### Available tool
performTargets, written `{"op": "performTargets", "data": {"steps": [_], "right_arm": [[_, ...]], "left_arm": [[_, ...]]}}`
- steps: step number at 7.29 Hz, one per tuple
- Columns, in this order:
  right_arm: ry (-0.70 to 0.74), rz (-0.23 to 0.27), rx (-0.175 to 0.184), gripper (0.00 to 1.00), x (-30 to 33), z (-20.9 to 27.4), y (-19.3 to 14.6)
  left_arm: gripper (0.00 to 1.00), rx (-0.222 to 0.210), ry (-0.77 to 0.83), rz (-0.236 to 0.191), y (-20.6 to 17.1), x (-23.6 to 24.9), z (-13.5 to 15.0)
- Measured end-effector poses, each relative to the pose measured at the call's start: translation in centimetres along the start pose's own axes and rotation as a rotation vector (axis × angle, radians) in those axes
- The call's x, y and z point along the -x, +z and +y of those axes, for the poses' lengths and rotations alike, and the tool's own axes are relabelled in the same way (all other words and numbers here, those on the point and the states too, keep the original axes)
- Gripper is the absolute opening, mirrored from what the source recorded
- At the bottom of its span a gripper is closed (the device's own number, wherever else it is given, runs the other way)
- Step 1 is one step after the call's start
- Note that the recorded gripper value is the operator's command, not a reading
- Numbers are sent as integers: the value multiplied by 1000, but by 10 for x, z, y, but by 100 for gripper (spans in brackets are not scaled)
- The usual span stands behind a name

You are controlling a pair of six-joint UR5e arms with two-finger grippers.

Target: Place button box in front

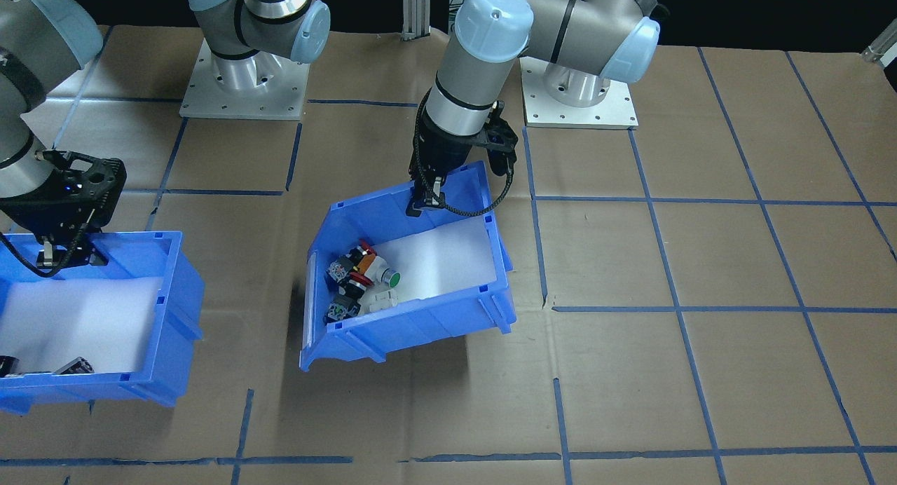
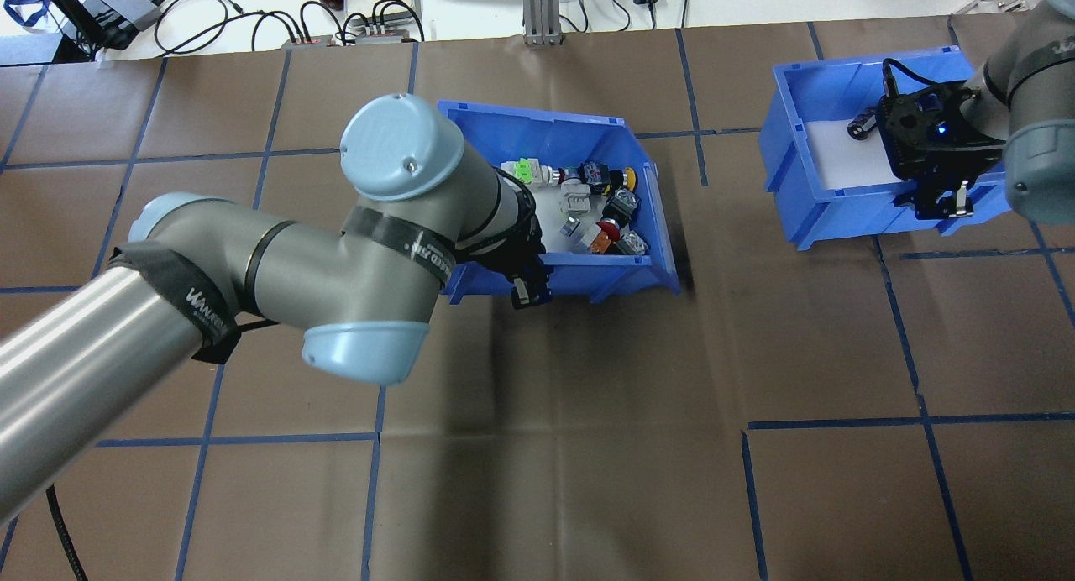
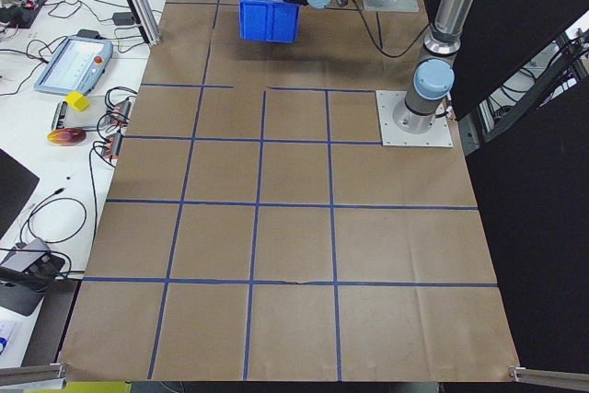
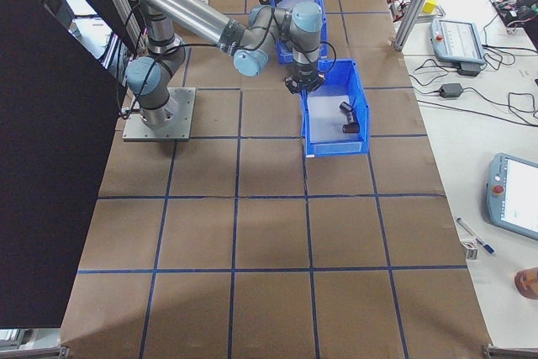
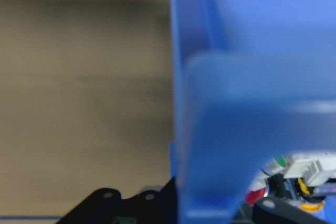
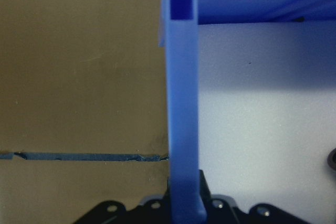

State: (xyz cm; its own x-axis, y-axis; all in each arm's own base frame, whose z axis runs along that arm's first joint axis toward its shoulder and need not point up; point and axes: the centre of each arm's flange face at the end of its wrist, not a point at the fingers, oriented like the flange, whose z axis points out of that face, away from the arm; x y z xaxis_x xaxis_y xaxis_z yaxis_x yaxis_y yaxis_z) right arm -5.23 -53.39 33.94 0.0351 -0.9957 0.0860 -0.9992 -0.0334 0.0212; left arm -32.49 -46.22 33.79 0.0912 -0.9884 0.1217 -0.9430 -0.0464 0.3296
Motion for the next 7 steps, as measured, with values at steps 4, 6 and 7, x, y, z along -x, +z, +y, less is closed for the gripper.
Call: {"op": "performTargets", "data": {"steps": [4, 6, 7], "right_arm": [[34, -4, -45, 6, 3, -7, 5], [30, -6, -46, 6, 4, -7, 6], [28, -7, -46, 6, 4, -7, 6]], "left_arm": [[0, 219, -30, -76, 43, -98, -23], [0, 255, -38, -96, 64, -113, -38], [0, 279, -37, -95, 76, -120, -43]]}}
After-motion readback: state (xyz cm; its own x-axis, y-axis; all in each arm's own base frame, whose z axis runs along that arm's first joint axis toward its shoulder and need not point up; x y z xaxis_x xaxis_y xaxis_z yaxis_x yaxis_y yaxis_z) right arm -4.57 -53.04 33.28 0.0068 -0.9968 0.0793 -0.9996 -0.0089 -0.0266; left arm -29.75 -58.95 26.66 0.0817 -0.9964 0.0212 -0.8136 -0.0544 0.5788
